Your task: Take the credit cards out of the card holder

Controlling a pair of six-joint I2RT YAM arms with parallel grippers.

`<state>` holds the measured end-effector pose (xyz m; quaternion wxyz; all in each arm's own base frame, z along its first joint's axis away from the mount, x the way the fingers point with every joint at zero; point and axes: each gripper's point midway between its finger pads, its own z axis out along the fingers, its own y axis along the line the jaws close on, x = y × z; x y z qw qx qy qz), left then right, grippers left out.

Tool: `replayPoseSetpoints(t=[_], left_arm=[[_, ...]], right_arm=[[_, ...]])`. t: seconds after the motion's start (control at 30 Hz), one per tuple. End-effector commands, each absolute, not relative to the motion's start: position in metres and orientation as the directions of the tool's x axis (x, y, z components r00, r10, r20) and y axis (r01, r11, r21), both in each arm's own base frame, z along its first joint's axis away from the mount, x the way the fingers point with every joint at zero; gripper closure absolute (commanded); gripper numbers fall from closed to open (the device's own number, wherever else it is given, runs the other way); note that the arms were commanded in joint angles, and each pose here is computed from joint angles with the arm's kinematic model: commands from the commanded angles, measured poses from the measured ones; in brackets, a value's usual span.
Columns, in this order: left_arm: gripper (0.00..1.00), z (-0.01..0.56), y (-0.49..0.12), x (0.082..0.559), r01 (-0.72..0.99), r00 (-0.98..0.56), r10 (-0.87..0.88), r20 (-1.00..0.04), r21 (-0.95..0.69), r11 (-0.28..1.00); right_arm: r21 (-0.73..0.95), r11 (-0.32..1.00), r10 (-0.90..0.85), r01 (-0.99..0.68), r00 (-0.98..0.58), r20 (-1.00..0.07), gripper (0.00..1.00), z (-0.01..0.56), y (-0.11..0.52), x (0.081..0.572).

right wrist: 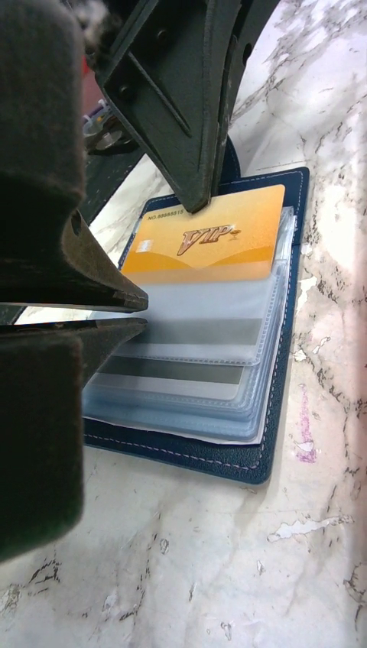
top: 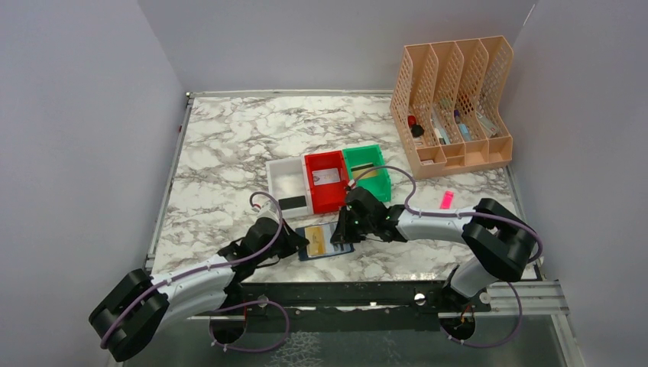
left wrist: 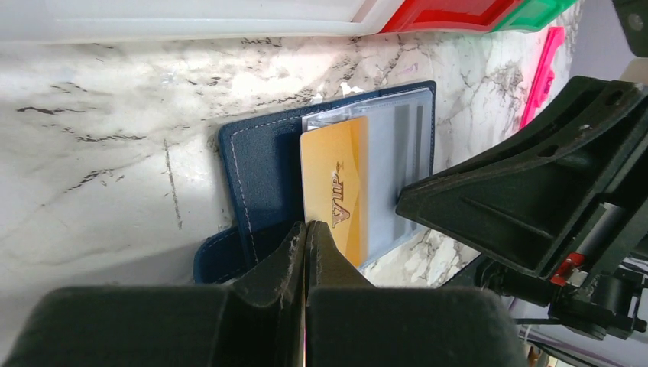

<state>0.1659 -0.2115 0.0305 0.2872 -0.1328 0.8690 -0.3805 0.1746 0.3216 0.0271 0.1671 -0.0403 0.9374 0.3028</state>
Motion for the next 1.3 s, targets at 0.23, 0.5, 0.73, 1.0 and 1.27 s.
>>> replayPoseSetpoints(t=[0.23,0.5,0.73,1.0,1.27], left_arm=[[1.0,0.02,-0.209,0.168,-0.017,-0.811,-0.416,-0.411,-0.694,0.72],[1.0,0.022,-0.208,0.169,-0.017,-0.804,-0.424,-0.417,-0.697,0.717],[1.0,0.023,-0.211,0.17,-0.01,-0.809,-0.417,-0.414,-0.699,0.715],[1.0,0.029,-0.218,0.171,0.02,-0.814,-0.401,-0.419,-0.711,0.703],[0.89,0.043,-0.23,0.172,0.064,-0.817,-0.401,-0.413,-0.758,0.65]], right_arm=[[0.539,0.777,-0.12,-0.324,-0.918,-0.378,0.77,0.035,0.314,0.158],[0.624,0.664,-0.176,-0.413,-0.897,-0.406,0.73,0.056,0.341,0.153],[0.632,0.675,-0.188,-0.382,-0.917,-0.353,0.65,0.036,0.348,0.153],[0.557,0.765,-0.199,-0.323,-0.941,-0.273,0.63,-0.005,0.331,0.149],[0.546,0.796,-0.162,-0.259,-0.962,-0.22,0.64,-0.021,0.32,0.141]])
